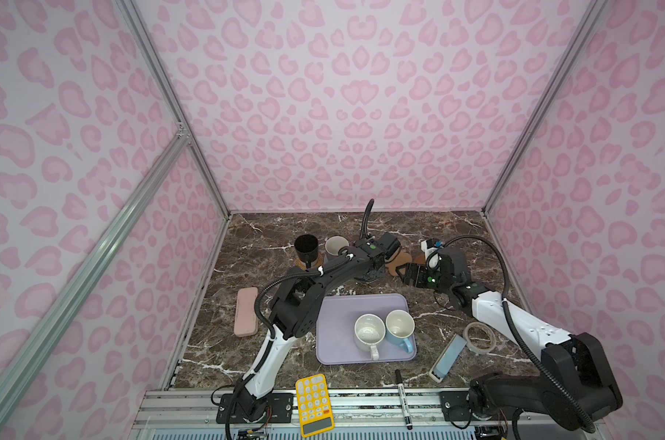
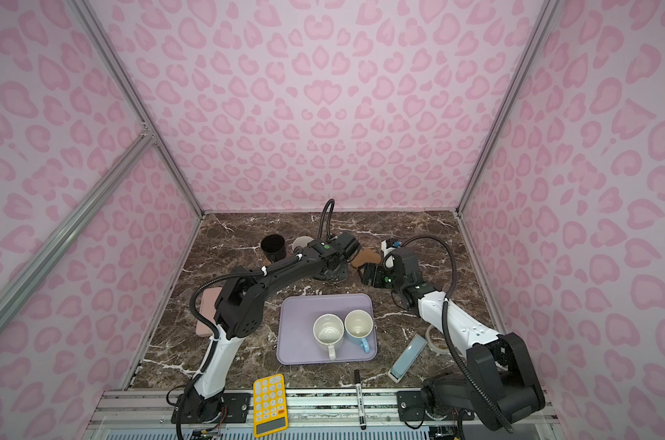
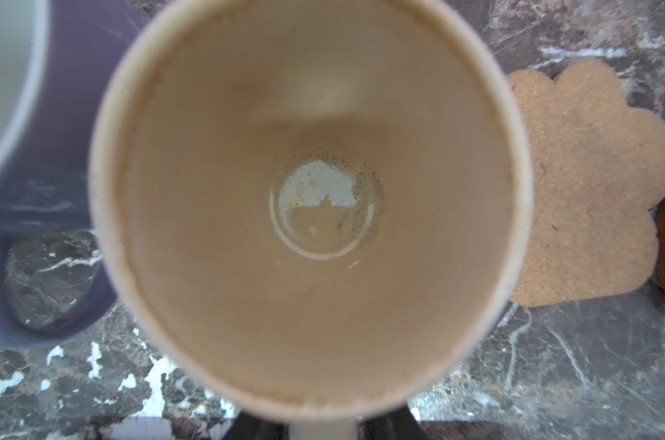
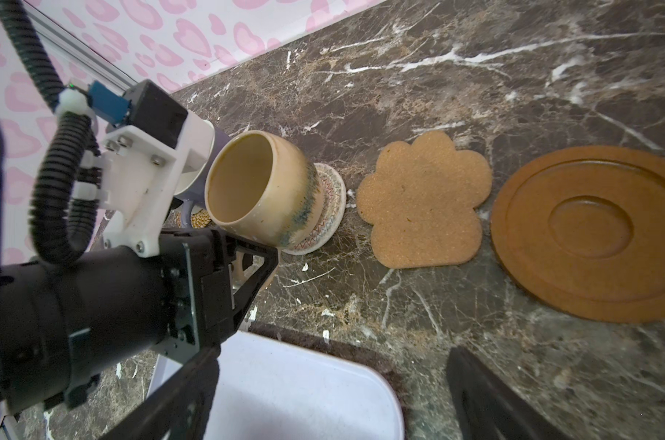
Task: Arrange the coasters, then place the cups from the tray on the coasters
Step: 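Lower beige glazed mug onto multicolour woven coaster with left gripper, then open and withdraw left gripper while right gripper moves over white speckled mug, then grasp white speckled mug rim with right gripper, then carry white speckled mug with right gripper onto cork paw coaster, then release white speckled mug and move right gripper over light blue mug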
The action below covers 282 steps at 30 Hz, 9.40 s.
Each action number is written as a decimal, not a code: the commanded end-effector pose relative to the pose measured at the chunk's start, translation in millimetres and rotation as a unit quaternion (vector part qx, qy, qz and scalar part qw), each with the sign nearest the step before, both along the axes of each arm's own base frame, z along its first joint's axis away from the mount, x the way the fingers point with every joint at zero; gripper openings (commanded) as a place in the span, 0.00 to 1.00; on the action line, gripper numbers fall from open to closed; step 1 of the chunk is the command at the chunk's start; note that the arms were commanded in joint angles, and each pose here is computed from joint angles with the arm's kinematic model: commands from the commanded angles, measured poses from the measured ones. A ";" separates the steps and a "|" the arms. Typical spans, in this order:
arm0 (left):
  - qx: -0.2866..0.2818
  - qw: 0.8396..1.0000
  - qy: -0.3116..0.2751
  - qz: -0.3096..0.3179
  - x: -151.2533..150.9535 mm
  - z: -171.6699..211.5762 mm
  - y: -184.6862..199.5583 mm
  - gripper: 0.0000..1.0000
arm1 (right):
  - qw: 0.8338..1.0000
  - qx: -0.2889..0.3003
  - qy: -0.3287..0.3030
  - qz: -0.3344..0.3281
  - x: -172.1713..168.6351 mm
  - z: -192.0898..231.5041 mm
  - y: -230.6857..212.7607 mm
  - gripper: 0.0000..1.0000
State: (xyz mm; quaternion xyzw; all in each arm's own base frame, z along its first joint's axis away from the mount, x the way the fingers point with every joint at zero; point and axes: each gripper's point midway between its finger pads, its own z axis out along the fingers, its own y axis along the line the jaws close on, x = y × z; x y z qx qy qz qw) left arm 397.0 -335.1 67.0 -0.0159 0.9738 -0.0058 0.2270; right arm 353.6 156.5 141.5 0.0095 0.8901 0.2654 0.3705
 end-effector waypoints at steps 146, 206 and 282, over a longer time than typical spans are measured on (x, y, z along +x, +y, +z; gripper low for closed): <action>-0.337 0.932 -0.129 -0.021 -209.8 82.1 151.7 0.97 | 0.934 -0.303 0.082 0.170 -207.5 -84.5 143.2 0.24; -0.353 0.905 -0.213 -0.099 -140.3 205.6 69.1 0.97 | 0.976 -0.212 -0.026 -0.027 -19.8 48.6 37.8 0.00; -0.371 0.902 -0.129 -0.180 -131.1 174.8 -8.7 0.97 | 0.978 -0.192 0.070 -0.033 -21.0 4.7 -11.5 0.98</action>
